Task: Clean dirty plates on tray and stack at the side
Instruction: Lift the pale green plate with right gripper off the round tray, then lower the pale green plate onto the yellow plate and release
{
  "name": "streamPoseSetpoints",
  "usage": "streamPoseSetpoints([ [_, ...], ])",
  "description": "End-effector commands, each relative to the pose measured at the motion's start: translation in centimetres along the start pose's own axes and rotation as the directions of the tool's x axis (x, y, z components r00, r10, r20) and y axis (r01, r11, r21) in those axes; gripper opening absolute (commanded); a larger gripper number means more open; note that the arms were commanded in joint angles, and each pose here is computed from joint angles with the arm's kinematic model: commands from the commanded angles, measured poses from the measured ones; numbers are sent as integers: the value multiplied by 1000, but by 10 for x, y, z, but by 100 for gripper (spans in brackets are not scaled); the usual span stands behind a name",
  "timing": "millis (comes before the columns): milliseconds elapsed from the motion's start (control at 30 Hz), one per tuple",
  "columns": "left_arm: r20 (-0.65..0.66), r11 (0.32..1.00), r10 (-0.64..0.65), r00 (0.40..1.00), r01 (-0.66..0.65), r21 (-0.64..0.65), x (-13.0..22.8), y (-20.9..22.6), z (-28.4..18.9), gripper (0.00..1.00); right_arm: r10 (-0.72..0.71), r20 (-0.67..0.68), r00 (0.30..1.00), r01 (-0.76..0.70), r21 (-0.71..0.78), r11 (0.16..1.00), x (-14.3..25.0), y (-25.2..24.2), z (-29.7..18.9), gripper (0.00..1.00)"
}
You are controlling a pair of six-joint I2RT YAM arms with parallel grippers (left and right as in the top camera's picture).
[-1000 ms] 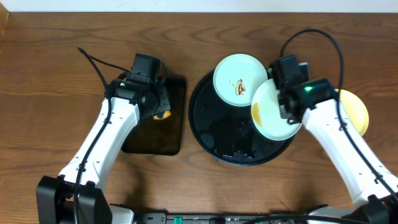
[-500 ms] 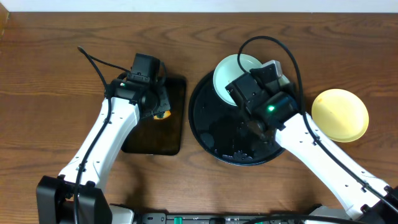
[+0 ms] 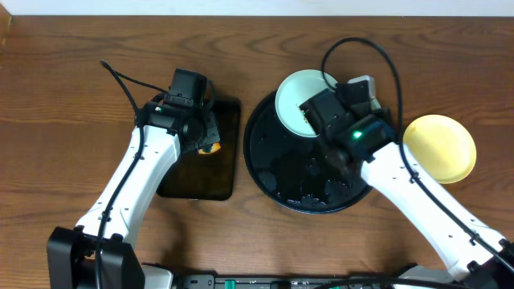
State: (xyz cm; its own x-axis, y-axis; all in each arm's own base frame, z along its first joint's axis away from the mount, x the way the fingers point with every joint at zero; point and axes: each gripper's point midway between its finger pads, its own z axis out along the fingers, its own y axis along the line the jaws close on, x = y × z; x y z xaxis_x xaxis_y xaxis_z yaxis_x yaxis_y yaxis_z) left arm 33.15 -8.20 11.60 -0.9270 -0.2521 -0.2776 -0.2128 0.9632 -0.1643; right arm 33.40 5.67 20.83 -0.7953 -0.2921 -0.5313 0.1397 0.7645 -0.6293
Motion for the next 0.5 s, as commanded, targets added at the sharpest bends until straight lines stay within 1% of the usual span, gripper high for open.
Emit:
streamPoseSetpoints([
  [0,-2,1000,14,1000,-14,-16,0,4,3,8,161,-106,981,-170,-84,982,8,-4,17,1],
  [167,-2,1000,14,1000,-14,-16,0,4,3,8,270,-262,926,-312,-134,941,26,-16,46,1],
  [267,-2,1000,14,1000,-14,-16,0,3,3,8,329,-350,877,-400,-153,904,38,-25,61,1],
  [333,-2,1000,14,1000,-14,-16,0,3,3,8,379,-415,827,-477,-163,864,47,-33,73,1],
  [467,-2,1000,14,1000,-14,-16,0,4,3,8,466,-494,734,-596,-138,791,62,-53,92,1],
])
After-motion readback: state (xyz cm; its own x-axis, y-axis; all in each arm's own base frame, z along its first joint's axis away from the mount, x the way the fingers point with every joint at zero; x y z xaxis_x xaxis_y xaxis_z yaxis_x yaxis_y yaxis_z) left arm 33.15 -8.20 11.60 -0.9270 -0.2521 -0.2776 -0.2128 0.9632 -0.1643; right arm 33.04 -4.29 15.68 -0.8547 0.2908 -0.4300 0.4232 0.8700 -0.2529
